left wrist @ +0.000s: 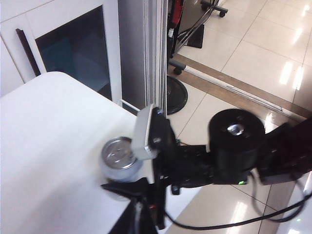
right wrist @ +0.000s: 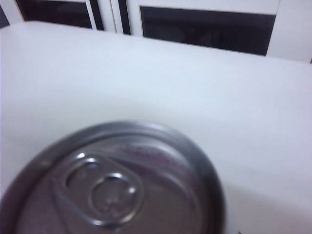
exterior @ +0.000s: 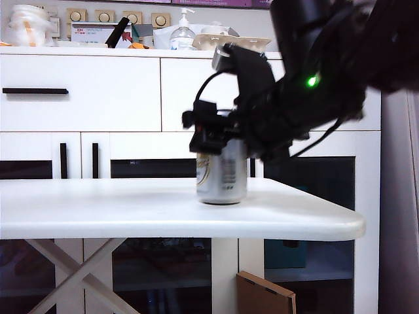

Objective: Pick up a can of beer from the white table, open the left drawer, place the beer inside the drawer, and finally close the drawer.

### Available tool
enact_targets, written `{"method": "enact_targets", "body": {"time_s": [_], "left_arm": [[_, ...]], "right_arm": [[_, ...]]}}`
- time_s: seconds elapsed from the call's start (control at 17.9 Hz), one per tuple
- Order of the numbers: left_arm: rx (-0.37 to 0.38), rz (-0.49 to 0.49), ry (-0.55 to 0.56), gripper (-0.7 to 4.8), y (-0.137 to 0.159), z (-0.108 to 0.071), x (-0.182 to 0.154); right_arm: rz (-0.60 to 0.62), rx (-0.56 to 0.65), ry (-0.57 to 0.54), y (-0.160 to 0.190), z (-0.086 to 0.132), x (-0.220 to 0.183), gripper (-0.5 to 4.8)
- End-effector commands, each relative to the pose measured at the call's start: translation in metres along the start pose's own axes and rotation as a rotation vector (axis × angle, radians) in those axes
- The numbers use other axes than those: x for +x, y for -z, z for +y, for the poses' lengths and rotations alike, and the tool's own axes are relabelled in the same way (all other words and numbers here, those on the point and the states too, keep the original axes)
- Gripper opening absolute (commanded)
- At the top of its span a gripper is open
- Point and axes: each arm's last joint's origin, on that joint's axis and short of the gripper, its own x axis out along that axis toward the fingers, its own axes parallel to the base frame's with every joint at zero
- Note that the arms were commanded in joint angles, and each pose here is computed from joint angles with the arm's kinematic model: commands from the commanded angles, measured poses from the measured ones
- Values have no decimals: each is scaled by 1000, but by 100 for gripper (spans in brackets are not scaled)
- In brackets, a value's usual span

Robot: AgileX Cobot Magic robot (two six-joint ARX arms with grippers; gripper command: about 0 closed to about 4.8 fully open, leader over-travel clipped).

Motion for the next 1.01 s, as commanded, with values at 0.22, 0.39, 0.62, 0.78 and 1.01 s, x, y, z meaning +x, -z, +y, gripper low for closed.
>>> {"method": "enact_targets", "body": {"time_s": [0.22,0.39,0.62,0.78,1.01], "left_arm": [[-27,-67,-103,-6,-7,2,-2],[-111,-232,-248,-6,-21,15,-8],[-257,-441,-358,-6,-34,44,-22],[-392,-641,-458,-6,-34,77,-39],[-579,-791,-418,-6,-25,134,-50]], "right_arm": [[-37,1,-4,-89,3,-54,197],[-146,18,-19,-154,6,-89,197],[-179,-52,-32,-208,12,-113,197],[-203,-87,-72,-235,19,-128,197],[-241,-110,-103,-248,27,-137,198]]}}
